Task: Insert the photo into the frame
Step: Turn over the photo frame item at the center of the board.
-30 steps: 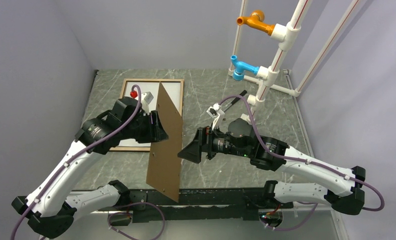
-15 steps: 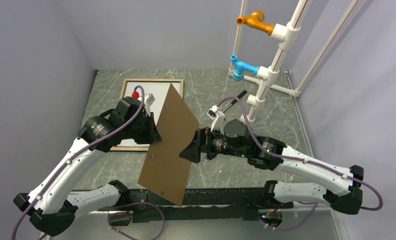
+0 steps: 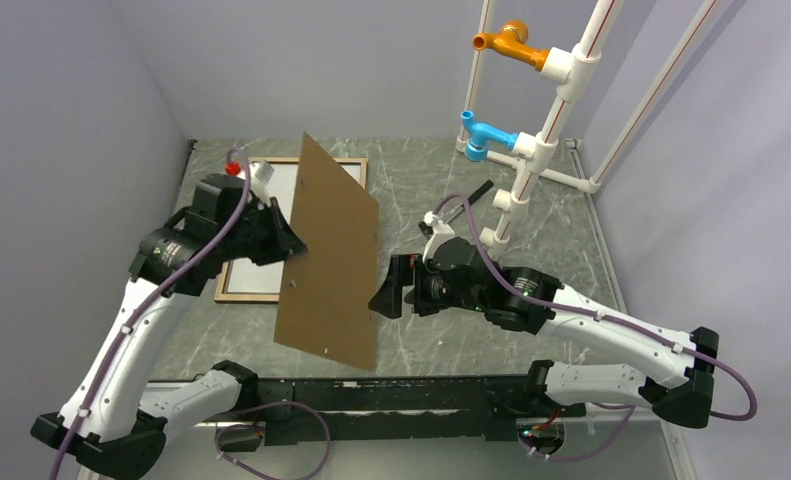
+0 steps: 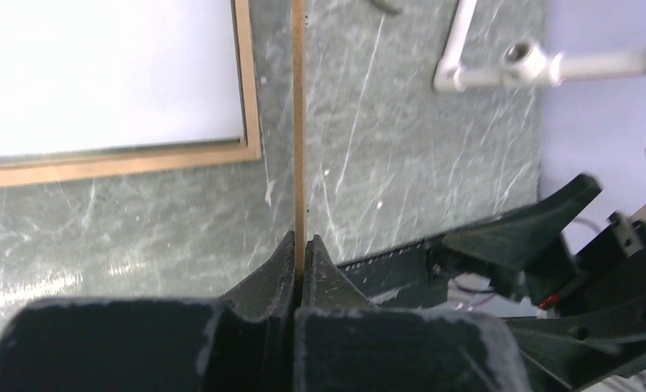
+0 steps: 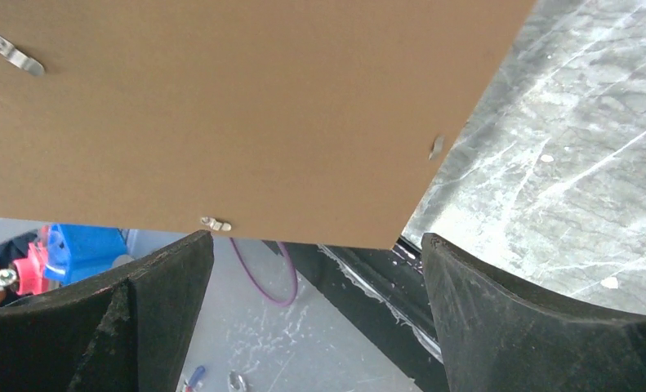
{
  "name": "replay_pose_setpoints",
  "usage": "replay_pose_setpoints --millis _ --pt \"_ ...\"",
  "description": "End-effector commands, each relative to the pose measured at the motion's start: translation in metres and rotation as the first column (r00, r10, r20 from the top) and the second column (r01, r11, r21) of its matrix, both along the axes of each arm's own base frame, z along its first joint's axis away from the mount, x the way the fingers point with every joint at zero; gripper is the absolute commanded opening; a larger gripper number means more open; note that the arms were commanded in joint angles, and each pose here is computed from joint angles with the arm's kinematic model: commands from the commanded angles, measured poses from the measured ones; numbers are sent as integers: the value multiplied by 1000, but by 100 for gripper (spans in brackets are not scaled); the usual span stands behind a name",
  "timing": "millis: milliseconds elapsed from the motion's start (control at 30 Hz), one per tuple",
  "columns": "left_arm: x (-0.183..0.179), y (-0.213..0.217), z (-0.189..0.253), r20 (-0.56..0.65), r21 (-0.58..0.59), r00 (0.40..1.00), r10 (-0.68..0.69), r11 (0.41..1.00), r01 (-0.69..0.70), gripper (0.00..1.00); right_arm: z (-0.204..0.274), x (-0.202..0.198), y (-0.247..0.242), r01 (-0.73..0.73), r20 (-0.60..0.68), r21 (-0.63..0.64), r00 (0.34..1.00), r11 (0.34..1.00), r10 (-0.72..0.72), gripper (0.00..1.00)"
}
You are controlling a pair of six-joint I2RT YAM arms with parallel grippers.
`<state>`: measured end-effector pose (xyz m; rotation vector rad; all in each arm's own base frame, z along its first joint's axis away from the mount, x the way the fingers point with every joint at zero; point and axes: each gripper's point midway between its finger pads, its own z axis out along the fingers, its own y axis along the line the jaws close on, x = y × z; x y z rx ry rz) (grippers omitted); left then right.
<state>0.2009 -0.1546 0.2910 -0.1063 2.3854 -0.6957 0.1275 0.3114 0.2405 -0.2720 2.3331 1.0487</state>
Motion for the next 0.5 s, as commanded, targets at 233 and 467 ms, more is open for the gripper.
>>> replay_pose_setpoints --millis 233,467 --pt "55 35 92 240 -203 967 87 979 -38 0 -12 10 -1 15 -82 -9 996 1000 -16 100" --pt "67 100 135 346 -143 896 277 960 -241 0 -39 22 20 -31 -95 -104 995 994 21 100"
